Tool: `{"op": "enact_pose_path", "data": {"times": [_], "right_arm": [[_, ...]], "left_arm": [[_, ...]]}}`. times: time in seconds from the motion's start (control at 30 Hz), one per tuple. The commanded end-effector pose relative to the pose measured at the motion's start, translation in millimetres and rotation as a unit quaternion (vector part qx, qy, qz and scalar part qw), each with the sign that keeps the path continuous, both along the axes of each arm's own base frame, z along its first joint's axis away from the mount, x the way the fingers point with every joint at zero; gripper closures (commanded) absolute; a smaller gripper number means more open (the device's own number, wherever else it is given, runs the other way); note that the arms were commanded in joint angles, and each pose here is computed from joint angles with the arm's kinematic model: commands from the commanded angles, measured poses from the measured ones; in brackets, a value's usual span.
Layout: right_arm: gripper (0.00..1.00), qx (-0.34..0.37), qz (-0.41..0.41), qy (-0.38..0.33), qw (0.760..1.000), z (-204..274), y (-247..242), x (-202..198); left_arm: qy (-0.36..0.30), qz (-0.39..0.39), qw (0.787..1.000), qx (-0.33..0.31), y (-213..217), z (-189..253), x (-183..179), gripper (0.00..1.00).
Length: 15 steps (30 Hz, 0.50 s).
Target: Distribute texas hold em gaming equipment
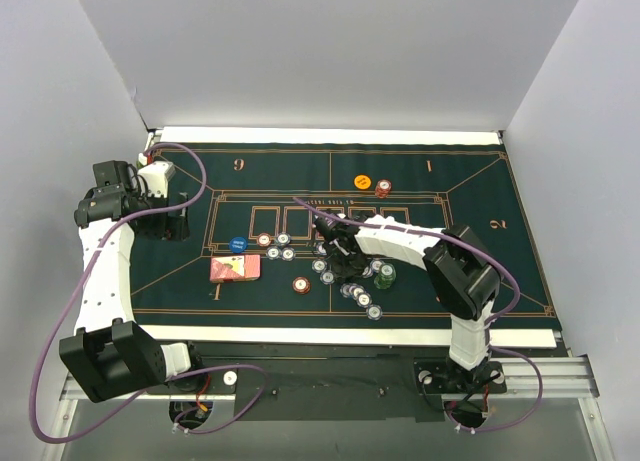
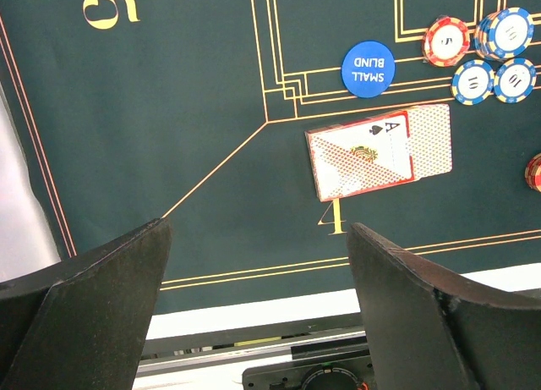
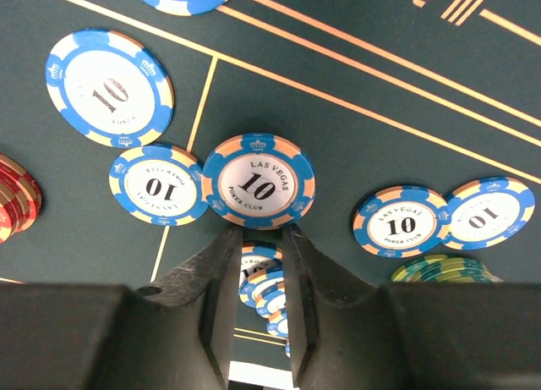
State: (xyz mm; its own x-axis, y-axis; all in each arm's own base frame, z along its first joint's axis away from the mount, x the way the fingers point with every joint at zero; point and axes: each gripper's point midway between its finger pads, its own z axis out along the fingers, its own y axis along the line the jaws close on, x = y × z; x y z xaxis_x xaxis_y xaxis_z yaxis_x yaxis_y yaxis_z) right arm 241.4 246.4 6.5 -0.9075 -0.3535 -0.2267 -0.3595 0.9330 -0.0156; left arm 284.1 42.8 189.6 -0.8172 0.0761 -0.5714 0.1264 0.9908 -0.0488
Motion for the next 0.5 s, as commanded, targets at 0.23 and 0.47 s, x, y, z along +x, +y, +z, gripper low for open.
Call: {"op": "enact_pose_path", "data": {"times": [0.23, 0.47], "right_arm": [[0.87, 0.008, -0.070, -0.061, 0.996, 22.3, -18.4, 54.1], [0.60, 0.007, -0.052, -0.061, 0.997, 31.8, -5.8, 59.8]], "left_arm": [[-0.033, -0.004, 0.999, 0.015, 4.8, 21.4, 5.1, 0.04], [-0.031, -0.004, 0.999, 0.013, 4.0, 16.6, 4.6, 0.04]]}}
